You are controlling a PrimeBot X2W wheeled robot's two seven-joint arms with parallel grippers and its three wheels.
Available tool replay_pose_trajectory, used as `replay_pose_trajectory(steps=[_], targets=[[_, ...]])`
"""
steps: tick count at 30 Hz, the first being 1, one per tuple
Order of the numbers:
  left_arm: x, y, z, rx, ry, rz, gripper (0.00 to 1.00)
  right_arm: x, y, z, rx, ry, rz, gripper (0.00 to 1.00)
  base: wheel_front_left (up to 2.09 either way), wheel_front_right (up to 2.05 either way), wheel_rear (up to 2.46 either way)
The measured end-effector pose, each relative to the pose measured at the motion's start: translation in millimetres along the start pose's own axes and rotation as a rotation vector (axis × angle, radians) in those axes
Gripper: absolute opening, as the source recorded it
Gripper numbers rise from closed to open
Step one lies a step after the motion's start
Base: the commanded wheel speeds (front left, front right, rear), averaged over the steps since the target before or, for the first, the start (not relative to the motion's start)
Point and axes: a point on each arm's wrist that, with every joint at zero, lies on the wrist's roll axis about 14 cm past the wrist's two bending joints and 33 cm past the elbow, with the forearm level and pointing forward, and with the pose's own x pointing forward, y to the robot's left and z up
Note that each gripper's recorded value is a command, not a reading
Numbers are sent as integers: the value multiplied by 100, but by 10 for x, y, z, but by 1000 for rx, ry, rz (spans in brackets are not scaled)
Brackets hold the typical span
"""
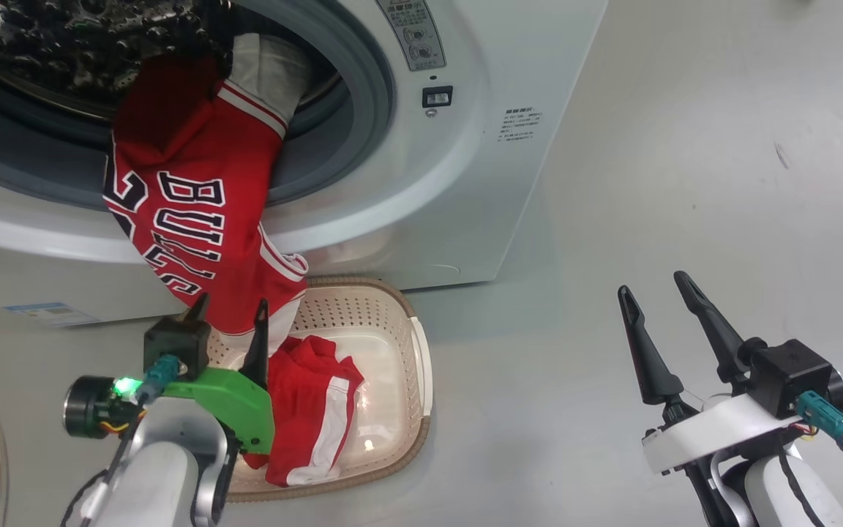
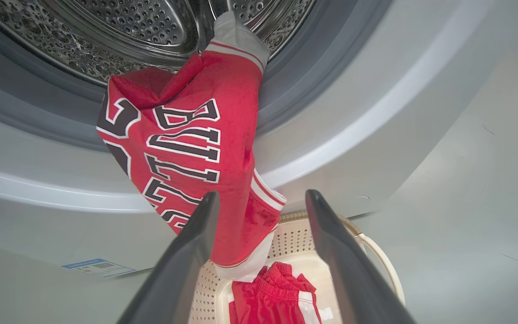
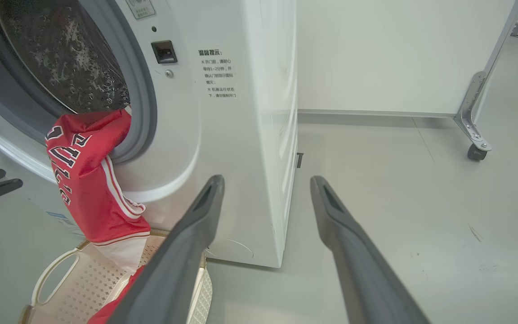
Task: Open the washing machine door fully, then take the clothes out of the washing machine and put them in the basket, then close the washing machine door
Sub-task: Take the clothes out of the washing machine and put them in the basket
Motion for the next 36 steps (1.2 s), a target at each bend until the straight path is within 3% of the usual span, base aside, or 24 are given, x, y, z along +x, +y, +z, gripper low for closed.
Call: replay_pose_trajectory(steps=[12, 22, 23, 25, 36], targets=[[608, 176, -220, -81, 138, 46, 100, 149, -190, -53, 15, 1, -46, 100, 0, 0, 0], [957, 326, -364, -87, 207, 93, 100, 128, -390, -171, 23, 24, -105, 100, 0, 0, 0], [975, 338, -382, -87, 213, 98, 73, 129, -407, -173, 26, 24, -110, 100, 0, 0, 0], [1004, 338, -411, -80, 225, 102, 0, 124, -429, -188, 27, 29, -116, 100, 0, 0, 0], [987, 333, -422, -99, 196, 120, 0, 101, -471, -212, 26, 26, -130, 100, 0, 0, 0]])
